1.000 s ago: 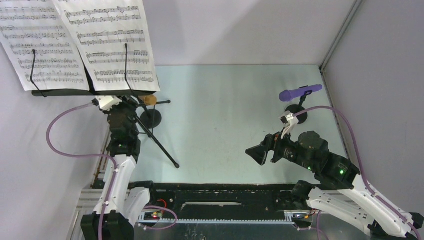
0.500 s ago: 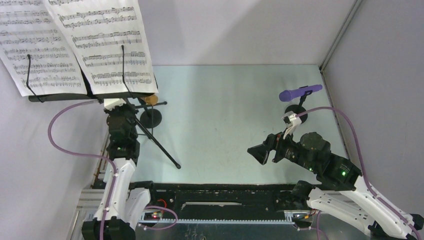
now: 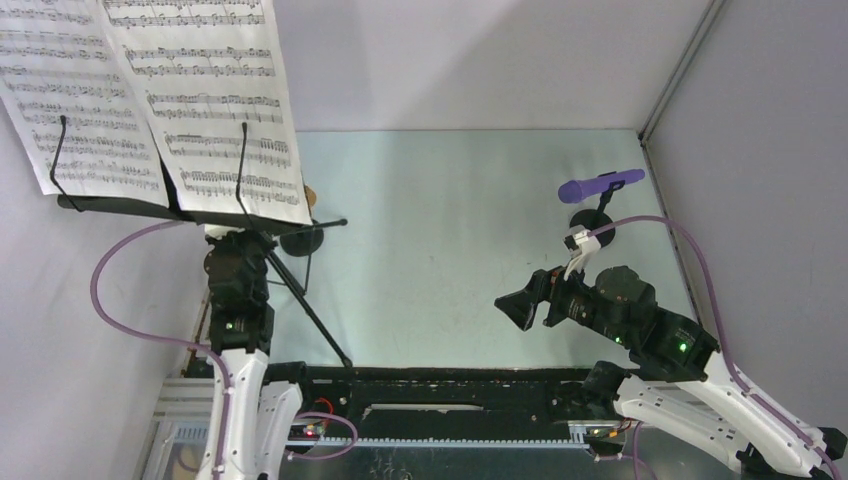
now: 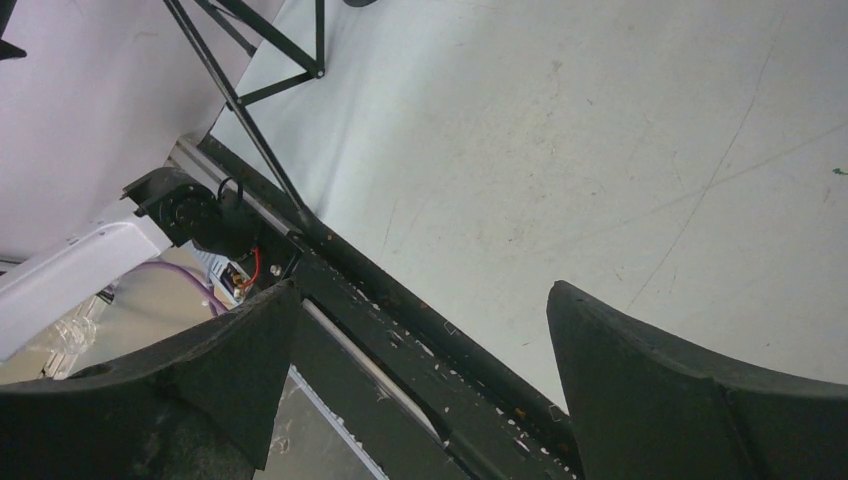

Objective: Pack up the instrument practice props

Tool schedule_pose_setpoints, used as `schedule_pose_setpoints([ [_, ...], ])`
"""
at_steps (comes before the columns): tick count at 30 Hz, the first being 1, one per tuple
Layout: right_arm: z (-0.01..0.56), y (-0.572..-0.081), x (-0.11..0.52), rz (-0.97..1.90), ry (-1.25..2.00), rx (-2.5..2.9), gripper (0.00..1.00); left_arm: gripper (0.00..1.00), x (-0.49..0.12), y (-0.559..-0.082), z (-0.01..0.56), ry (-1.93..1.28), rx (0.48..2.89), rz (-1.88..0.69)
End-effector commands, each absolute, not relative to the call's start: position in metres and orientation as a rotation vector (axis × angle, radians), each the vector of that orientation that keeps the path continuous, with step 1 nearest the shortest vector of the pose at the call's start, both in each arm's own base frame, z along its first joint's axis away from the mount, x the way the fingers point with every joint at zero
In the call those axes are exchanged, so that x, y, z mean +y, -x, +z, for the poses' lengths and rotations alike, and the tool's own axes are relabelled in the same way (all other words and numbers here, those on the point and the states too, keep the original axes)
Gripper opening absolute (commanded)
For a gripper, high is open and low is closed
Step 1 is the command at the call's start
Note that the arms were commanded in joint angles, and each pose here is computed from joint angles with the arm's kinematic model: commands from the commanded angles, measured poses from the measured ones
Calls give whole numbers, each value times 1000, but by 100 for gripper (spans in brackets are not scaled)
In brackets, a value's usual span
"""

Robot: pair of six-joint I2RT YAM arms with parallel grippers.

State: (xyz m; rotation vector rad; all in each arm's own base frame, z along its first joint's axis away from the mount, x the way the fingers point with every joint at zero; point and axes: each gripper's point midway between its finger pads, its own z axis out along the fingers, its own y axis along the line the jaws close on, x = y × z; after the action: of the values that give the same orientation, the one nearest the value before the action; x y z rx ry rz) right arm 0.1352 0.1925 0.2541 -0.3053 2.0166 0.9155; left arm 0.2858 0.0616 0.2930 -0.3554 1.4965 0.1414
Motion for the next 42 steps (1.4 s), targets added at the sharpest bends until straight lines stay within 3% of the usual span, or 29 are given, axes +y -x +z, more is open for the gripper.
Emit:
schedule_pose_setpoints([
  [1, 257, -136, 193, 919, 298, 1997, 100, 0, 29, -268, 351, 299, 1342, -62],
  [13, 257, -133, 190, 935, 289, 1988, 100, 0, -28, -226, 366, 22, 1289, -224],
  [20, 254, -131, 187, 939, 269, 1991, 100, 0, -40, -214, 373, 16, 1273, -305],
  [31, 251, -132, 184, 929, 241, 2001, 100, 0, -46, -226, 376, 117, 1294, -361],
  [42, 249, -133, 180, 913, 222, 2008, 100, 0, -74, -247, 416, 103, 1267, -408],
])
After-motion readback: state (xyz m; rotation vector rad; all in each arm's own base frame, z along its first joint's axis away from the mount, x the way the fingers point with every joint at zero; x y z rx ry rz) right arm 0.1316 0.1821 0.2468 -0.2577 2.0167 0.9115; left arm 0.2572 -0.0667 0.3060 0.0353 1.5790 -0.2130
